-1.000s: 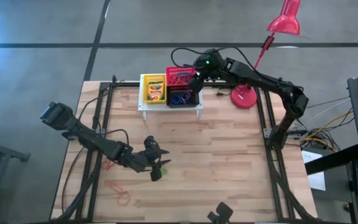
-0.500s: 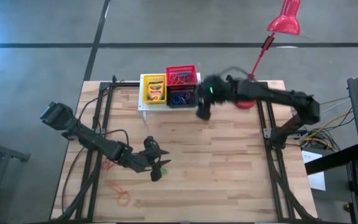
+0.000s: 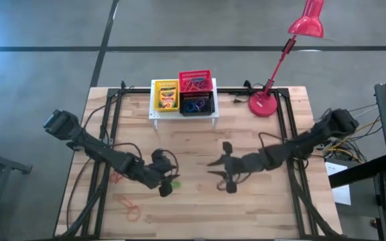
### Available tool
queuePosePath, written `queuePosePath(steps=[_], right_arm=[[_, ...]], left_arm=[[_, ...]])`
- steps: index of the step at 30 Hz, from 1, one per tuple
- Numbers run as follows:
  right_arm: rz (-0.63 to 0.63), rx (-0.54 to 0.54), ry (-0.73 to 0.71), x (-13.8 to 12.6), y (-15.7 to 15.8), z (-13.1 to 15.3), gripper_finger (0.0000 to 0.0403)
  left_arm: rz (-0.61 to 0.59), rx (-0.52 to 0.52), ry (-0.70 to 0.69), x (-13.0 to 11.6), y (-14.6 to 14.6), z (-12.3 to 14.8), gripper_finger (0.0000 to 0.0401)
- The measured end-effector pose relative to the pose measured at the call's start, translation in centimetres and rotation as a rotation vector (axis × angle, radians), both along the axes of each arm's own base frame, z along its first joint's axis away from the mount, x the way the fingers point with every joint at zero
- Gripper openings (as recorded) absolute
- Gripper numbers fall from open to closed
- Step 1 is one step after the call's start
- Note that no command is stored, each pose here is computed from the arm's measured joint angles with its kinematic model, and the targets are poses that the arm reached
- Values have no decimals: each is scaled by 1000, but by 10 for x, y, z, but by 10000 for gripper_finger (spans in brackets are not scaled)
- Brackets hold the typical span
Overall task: Pick & Place Office Desk Supplies
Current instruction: Put the red rubber band into the red bin
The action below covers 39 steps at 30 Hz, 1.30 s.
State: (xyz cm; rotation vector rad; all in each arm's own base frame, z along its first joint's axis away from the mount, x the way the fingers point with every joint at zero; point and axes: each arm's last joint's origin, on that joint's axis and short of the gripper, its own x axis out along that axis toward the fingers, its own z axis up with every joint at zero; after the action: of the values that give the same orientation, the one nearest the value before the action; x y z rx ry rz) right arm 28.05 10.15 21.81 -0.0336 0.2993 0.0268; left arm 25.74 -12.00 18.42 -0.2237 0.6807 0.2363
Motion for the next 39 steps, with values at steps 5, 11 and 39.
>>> queuePosePath(steps=[5,11,39], right_arm=[[26,-21,-25,0,6,-27,97],[-7,-29,19,10,1,-41,89],[5,-71,-44,25,3,-21,75]], left_arm=[[118,-171,377,-20,-2,5,158],[334,-349,743,-56,-10,0,149],[790,-372,1094,-124,5,-54,84]])
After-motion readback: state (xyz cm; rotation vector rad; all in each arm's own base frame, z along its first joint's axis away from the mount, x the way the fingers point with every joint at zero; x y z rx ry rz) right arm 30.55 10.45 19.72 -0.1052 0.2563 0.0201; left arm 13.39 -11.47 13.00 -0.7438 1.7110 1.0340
